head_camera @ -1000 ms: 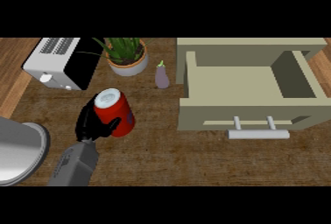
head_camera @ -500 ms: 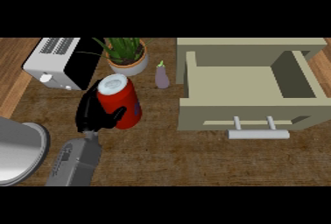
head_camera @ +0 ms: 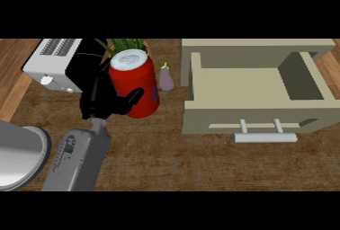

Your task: Pick up the can, place it into the drawer and close the drawer

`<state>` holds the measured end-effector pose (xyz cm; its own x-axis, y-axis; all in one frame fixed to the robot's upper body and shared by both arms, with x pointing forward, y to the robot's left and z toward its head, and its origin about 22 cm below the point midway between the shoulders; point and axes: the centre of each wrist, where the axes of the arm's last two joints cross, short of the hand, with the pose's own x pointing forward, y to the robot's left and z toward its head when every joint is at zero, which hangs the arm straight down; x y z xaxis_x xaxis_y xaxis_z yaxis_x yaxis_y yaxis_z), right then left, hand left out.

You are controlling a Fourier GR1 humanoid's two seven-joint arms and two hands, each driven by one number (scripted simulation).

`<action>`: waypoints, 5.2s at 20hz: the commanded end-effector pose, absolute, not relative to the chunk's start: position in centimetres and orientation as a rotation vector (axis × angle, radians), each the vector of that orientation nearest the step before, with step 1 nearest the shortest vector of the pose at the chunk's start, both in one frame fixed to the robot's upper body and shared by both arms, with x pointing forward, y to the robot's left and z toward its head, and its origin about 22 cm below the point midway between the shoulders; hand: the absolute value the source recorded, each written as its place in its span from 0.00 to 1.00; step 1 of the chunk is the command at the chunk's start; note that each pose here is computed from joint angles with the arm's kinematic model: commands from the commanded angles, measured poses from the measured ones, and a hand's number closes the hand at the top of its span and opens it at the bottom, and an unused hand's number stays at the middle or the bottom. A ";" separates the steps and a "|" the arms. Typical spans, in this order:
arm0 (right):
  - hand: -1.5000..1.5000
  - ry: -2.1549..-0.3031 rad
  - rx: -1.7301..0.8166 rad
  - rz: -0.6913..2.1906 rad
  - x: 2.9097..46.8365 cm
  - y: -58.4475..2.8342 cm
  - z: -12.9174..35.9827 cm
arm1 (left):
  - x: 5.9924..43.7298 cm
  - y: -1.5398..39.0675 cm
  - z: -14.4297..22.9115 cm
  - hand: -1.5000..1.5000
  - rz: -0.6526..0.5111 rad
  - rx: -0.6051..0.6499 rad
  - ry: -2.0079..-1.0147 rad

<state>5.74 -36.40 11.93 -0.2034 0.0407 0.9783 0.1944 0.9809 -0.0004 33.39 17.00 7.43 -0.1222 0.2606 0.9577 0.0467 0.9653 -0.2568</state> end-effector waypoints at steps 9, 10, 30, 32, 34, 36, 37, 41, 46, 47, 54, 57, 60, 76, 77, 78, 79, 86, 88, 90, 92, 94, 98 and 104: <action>0.00 -1.788 -0.180 -0.123 6.5 -36.3 13.6 | 35.9 11.2 14.5 1.00 0.138 -0.219 -1.730; 0.00 -1.781 -0.160 -0.136 6.6 -37.7 11.3 | 36.1 11.2 16.5 1.00 0.117 -0.222 -1.737; 0.00 -1.785 -0.136 -0.126 6.9 -36.1 11.7 | 40.9 2.3 21.2 1.00 0.074 -0.184 -1.720; 0.00 -1.799 -0.161 -0.125 7.4 -36.3 12.0 | 41.3 2.1 22.1 1.00 0.061 -0.186 -1.722; 0.00 -1.788 -0.140 -0.142 7.3 -36.6 11.7 | 40.8 0.5 22.3 1.00 0.059 -0.162 -1.733; 0.00 -1.784 -0.124 -0.121 6.4 -36.0 11.8 | 41.3 0.4 21.5 1.00 0.077 -0.144 -1.720; 0.00 -1.802 -0.132 -0.117 8.1 -36.3 12.2 | 41.3 0.4 20.4 1.00 0.052 -0.164 -1.707; 0.00 -1.792 -0.161 -0.106 6.5 -35.1 13.4 | 41.8 0.1 20.7 1.00 0.058 -0.165 -1.691; 0.00 -1.804 -0.118 -0.094 7.7 -34.5 13.0 | 41.2 -1.5 20.3 1.00 0.062 -0.090 -1.698; 0.00 -1.818 -0.109 -0.109 8.0 -35.2 13.4 | 41.8 -1.5 21.2 1.00 0.030 -0.113 -1.687; 0.00 -1.803 -0.120 -0.120 8.8 -36.3 12.4 | 41.7 -1.9 19.8 1.00 0.025 -0.076 -1.638; 0.00 -1.816 -0.101 -0.107 9.9 -35.3 12.4 | 41.8 -1.1 17.4 1.00 0.024 -0.047 -1.649; 0.00 -1.823 -0.124 -0.109 9.6 -36.7 12.6 | 42.2 -0.8 17.0 0.00 0.034 -0.004 -1.657; 0.00 -1.823 -0.086 -0.073 9.4 -35.3 13.2 | 41.5 -1.7 16.4 0.00 0.096 0.065 -1.651; 0.00 -1.837 -0.103 -0.078 10.7 -35.4 13.6 | 41.7 -1.6 16.7 0.00 0.104 0.068 -1.655; 0.00 -1.855 -0.146 -0.038 10.5 -34.5 13.6 | 41.8 -1.7 17.3 0.00 0.107 0.022 -1.648; 0.00 -1.888 -0.206 -0.009 9.6 -35.4 14.7 | 41.6 -1.7 16.8 0.00 0.119 0.054 -1.664; 0.00 -2.017 -0.336 0.283 10.3 -33.4 17.4 | 41.6 -1.7 17.1 0.00 0.124 -0.010 -1.712; 0.00 -2.041 -0.374 0.328 10.6 -33.7 17.3 | 41.6 -2.4 18.5 0.00 0.124 -0.015 -1.733; 0.00 -2.028 -0.401 0.384 11.0 -33.1 17.1 | 41.7 -1.7 17.1 0.00 0.121 -0.009 -1.750; 0.00 -2.030 -0.475 0.433 11.8 -31.6 18.2 | 41.6 -2.4 18.9 0.00 0.128 -0.037 -1.744; 0.00 -2.041 -0.472 0.483 12.5 -30.7 17.9 | 42.0 -1.9 18.2 0.00 0.132 -0.024 -1.760; 0.00 -2.018 -0.545 0.562 15.2 -28.7 17.5 | 42.2 -1.5 17.9 0.00 0.150 -0.047 -1.719; 0.00 -1.994 -0.676 0.695 20.0 -25.6 17.1 | 41.6 -2.6 19.7 0.00 0.149 -0.052 -1.717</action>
